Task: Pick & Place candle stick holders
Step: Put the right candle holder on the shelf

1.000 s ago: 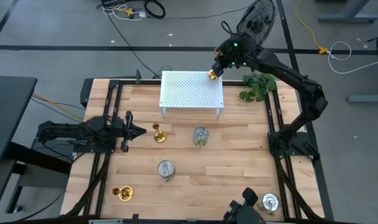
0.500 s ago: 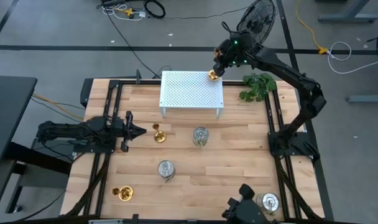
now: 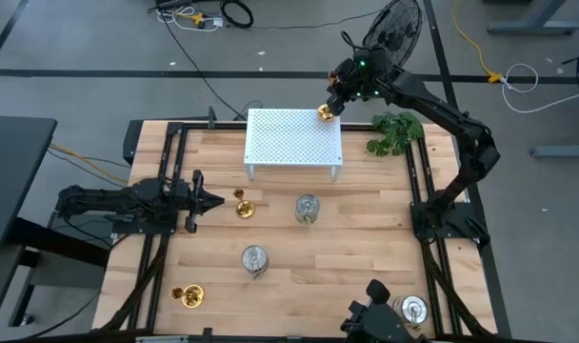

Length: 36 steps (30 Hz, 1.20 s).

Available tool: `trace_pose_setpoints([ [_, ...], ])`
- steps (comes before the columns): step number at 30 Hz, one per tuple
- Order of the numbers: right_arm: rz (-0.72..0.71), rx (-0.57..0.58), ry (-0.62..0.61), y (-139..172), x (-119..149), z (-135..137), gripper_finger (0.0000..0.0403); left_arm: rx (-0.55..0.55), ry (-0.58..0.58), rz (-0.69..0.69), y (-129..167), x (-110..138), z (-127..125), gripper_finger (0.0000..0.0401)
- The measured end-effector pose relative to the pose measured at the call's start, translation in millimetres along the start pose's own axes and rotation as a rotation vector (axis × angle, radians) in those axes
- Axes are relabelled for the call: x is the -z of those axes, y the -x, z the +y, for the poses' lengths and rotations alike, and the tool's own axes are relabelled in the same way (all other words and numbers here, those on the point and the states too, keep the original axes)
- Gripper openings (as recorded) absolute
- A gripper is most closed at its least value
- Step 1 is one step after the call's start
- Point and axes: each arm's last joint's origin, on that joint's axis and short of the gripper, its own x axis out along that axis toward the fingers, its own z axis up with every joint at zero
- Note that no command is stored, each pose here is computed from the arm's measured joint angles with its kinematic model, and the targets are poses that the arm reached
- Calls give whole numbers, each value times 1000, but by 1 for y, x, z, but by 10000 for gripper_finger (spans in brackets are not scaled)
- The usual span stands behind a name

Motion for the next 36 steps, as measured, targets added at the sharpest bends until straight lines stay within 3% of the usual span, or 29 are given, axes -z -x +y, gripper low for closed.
trace_pose_setpoints([
  [36, 19, -53, -3, -17, 8, 0, 13, 0, 0, 0, 0, 0, 0, 32],
])
